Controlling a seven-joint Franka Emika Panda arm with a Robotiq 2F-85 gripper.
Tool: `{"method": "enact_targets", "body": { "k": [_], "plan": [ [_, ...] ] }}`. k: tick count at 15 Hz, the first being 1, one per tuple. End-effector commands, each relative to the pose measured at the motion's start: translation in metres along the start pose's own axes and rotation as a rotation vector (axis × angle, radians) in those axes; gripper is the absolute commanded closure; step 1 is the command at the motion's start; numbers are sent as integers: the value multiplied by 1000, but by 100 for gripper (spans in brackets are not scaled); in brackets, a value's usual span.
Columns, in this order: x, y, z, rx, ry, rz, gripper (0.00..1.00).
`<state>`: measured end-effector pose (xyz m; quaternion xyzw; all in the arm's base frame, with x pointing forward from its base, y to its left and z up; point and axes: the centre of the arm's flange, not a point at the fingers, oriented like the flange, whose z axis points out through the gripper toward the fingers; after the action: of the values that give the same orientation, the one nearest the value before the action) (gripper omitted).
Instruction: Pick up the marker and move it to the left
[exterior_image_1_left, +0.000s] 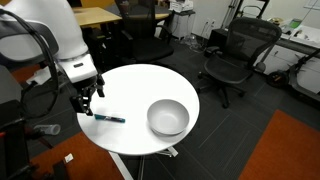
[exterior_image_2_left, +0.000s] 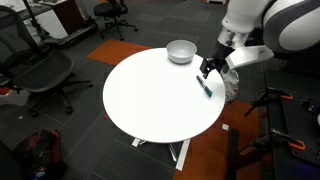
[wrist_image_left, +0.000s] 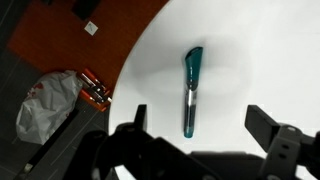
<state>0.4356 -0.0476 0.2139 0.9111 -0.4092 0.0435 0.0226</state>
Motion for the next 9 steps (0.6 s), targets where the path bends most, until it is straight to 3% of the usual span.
{"method": "enact_targets", "body": {
  "k": [1, 9],
  "plan": [
    [11, -9, 21, 15, 23, 5, 0],
    [31, -19, 56, 22, 5, 5, 0]
  ]
}}
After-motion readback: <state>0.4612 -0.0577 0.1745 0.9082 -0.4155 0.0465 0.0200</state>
